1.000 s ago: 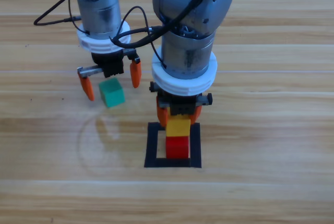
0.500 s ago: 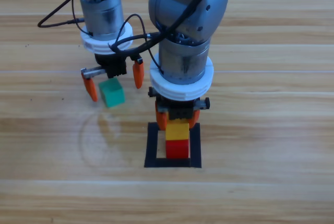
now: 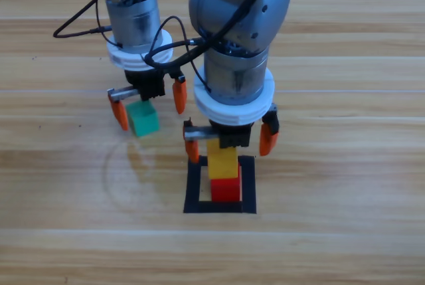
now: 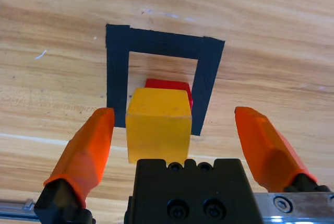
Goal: Stack the blocks in the rectangular block: red at the bottom, yellow in the middle, green on top
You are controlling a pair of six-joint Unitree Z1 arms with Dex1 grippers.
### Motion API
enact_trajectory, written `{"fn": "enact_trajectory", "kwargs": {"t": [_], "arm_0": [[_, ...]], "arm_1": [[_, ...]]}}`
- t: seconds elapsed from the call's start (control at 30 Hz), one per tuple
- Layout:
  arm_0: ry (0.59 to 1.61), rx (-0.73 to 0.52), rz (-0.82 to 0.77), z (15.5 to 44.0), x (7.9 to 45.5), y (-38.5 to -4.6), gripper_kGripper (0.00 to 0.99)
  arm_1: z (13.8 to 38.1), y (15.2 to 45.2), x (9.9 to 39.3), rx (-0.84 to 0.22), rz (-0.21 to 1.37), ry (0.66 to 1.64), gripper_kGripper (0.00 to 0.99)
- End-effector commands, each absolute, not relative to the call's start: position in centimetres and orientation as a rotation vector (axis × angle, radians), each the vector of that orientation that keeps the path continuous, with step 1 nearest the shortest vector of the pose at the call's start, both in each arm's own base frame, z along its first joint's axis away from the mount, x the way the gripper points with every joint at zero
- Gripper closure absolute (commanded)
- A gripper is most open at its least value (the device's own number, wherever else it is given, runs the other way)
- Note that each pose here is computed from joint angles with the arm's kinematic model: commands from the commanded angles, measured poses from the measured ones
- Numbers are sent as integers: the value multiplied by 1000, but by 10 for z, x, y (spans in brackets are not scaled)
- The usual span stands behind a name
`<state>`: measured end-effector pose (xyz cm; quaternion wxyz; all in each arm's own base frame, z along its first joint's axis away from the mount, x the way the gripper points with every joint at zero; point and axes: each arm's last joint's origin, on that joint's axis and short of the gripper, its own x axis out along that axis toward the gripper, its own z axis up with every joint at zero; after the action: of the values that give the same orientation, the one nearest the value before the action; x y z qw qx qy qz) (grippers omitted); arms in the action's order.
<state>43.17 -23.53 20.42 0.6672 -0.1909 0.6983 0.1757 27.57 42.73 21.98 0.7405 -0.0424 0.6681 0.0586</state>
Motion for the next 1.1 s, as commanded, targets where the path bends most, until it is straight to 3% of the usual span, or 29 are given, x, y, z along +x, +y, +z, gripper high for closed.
{"fn": "enact_trajectory", "kwargs": {"t": [0.03,0.17,0.3,0.4,0.5,0.57,0.67,0.77,0.87,0.97,1.0,1.1], "arm_0": [[1621,-421,432,169,444,-232,0],[1627,-413,431,164,445,-233,1],[1629,-410,434,159,446,-234,1],[1629,-411,435,159,447,-232,36],[1632,-411,436,158,451,-225,136],[1634,-406,441,157,451,-222,198],[1638,-403,445,156,450,-218,226],[1637,-394,436,156,449,-217,257],[1645,-363,428,158,446,-210,501],[1632,-323,413,174,440,-196,904],[1628,-303,393,182,437,-191,990],[1598,-265,312,205,436,-189,990]], "arm_1": [[284,421,243,-133,193,1308,0],[332,403,229,-114,249,1218,0],[363,377,215,-130,305,1146,2],[367,352,206,-192,446,1083,4],[360,279,196,-117,749,945,2],[357,248,180,-162,863,816,2],[349,232,169,-305,901,768,2],[332,229,174,-399,900,807,4],[321,233,176,-490,929,862,4],[318,236,177,-510,946,888,4],[318,236,177,-509,952,890,4],[316,236,177,-509,957,899,4]]}}
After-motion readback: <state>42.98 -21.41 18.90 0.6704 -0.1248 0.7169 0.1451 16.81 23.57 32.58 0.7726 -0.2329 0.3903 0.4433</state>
